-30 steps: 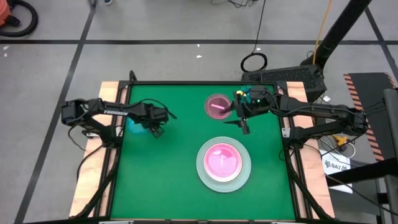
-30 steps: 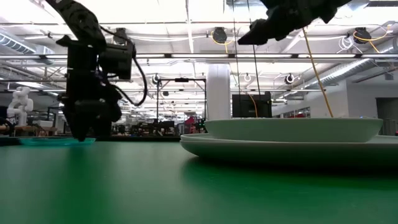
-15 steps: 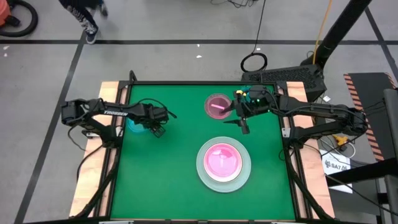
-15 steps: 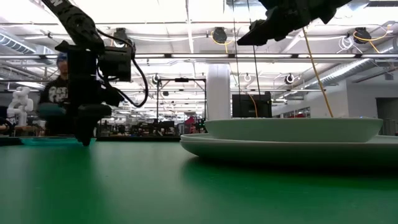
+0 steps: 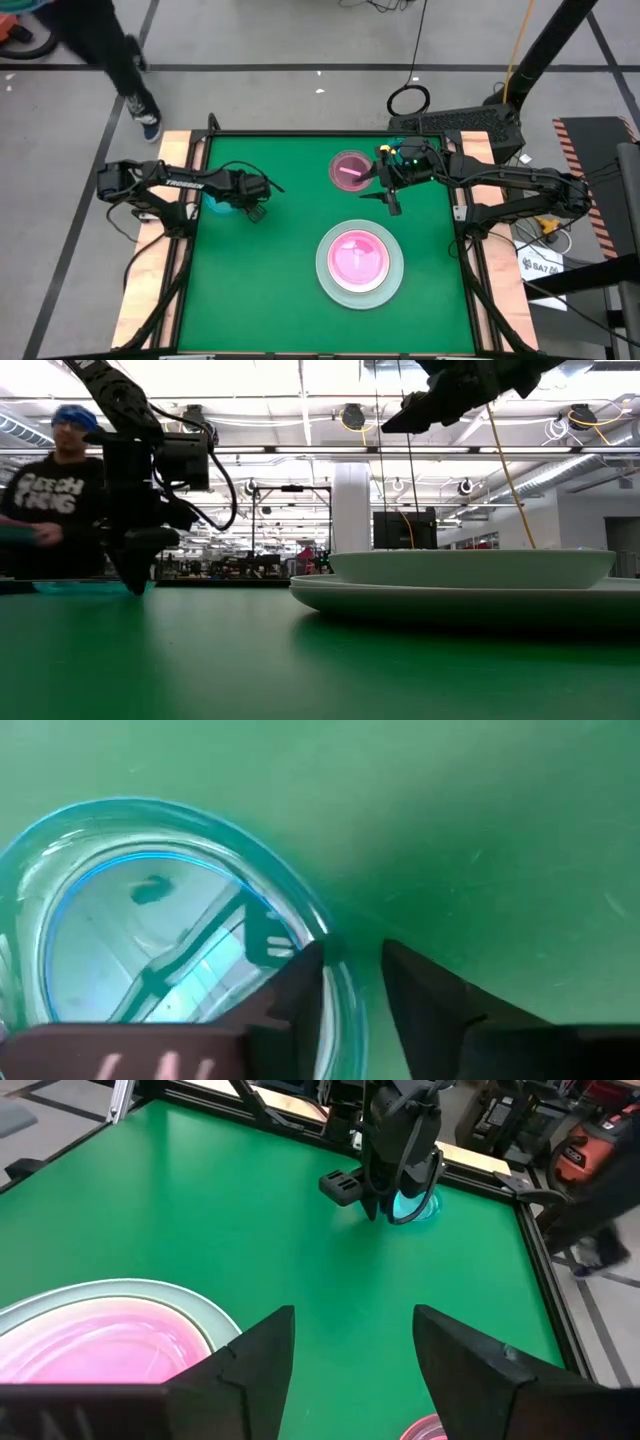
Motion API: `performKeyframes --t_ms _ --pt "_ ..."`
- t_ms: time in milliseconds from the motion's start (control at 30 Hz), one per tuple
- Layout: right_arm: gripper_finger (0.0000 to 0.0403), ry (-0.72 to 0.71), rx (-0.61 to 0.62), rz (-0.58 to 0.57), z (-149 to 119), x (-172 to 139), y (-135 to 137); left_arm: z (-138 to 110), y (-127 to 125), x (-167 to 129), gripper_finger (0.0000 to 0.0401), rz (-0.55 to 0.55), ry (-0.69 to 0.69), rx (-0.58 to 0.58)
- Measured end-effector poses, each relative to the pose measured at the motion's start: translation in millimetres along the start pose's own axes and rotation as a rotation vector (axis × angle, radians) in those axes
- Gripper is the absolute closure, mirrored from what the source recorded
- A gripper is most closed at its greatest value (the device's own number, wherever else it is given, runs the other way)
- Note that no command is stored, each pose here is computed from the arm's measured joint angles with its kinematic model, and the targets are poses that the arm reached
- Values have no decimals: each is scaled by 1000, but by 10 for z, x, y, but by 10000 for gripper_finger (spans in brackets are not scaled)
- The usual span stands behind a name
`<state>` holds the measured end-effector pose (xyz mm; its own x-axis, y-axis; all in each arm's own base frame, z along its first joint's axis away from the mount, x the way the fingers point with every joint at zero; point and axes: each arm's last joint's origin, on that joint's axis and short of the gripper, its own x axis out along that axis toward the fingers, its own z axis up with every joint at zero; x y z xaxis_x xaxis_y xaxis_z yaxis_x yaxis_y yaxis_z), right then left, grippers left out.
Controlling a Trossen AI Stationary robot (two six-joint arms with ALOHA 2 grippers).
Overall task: Stack plastic plates
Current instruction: Stack the left blue plate on top of the pink plate
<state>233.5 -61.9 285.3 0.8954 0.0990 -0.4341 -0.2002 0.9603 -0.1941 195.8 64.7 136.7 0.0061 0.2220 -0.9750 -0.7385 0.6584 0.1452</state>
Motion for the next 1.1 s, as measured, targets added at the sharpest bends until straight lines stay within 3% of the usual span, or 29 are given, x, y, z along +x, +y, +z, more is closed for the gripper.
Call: performKeyframes --t_ms 367,1100 --pt "206 -1 -1 0 3 0 0 -21 -54 -6 359 -8 -12 0" --pt "206 -1 7 0 4 -1 0 -82 -492 -289 362 -159 -89 121"
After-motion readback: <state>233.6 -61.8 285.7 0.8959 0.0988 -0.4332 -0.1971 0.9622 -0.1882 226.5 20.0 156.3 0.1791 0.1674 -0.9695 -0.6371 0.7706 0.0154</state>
